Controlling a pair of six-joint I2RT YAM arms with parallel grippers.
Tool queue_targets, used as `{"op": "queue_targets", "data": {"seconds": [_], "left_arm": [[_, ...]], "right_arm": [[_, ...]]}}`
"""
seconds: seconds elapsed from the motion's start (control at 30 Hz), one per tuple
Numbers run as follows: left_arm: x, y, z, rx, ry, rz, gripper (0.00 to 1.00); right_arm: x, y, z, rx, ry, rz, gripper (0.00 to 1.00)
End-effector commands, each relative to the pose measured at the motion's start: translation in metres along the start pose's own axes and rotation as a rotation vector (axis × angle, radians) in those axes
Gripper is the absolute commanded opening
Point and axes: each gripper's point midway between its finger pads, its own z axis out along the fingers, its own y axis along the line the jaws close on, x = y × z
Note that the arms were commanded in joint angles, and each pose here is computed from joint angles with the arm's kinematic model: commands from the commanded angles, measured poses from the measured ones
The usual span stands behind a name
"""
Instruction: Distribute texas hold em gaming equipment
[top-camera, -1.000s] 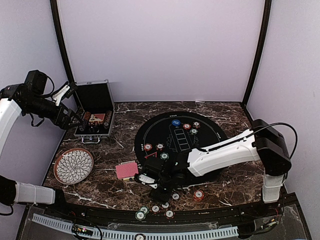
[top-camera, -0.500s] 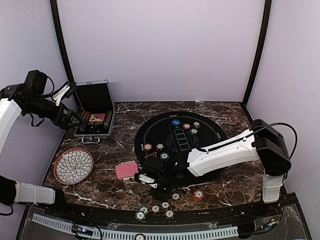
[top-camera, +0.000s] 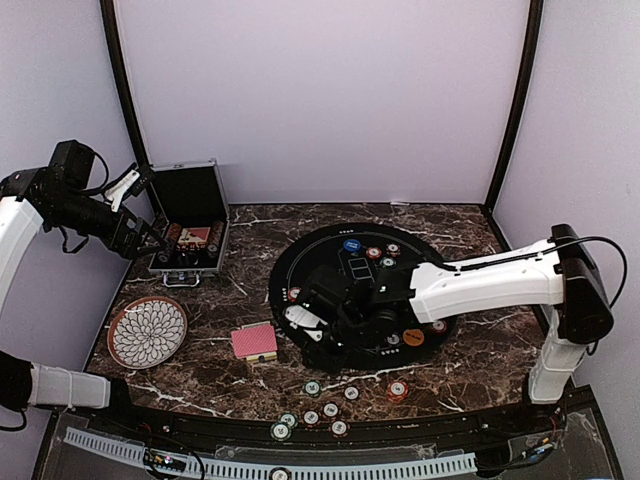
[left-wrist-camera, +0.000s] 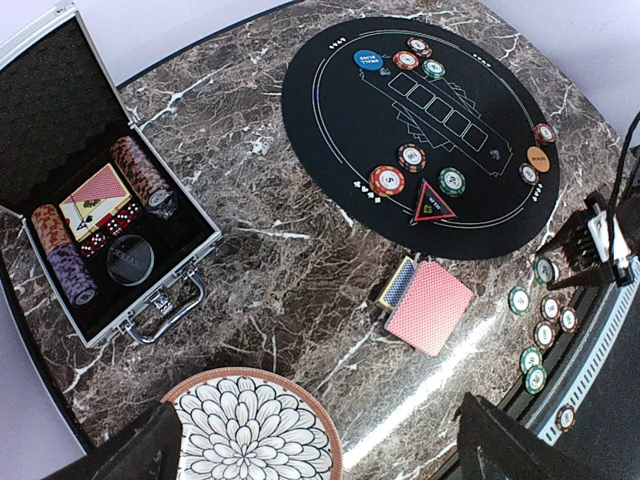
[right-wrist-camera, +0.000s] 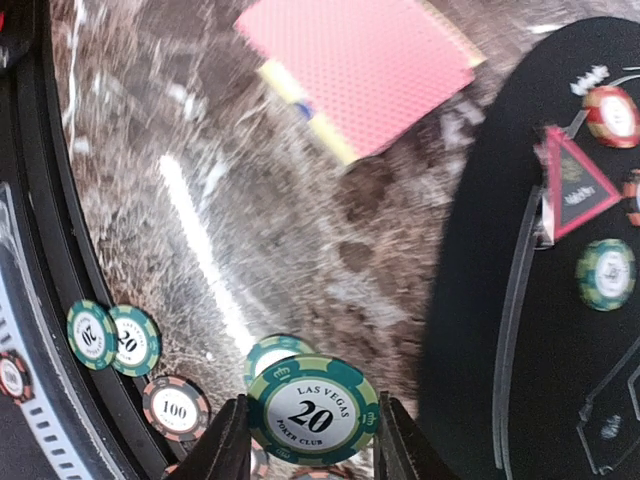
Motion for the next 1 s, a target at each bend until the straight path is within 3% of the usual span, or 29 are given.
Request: {"op": "queue_targets", "data": {"seconds": [0.0, 0.47, 0.97], "left_arm": [[0.003, -0.007, -0.004, 0.02, -0.006, 0.009, 0.99], [0.014, -0.016, 0.016, 0.119, 0.033, 0.007, 0.99], [0.043, -0.043, 0.069, 0.206, 0.198, 0.125, 0.99]], "right_arm": [[0.003, -0.031, -0.021, 0.025, -0.03, 0.101, 0.31], [0.112, -0.208, -0.036, 0.351, 0.048, 0.585, 0.3], [0.169, -0.284, -0.053, 0.517, 0.053, 0.844, 0.27]]}}
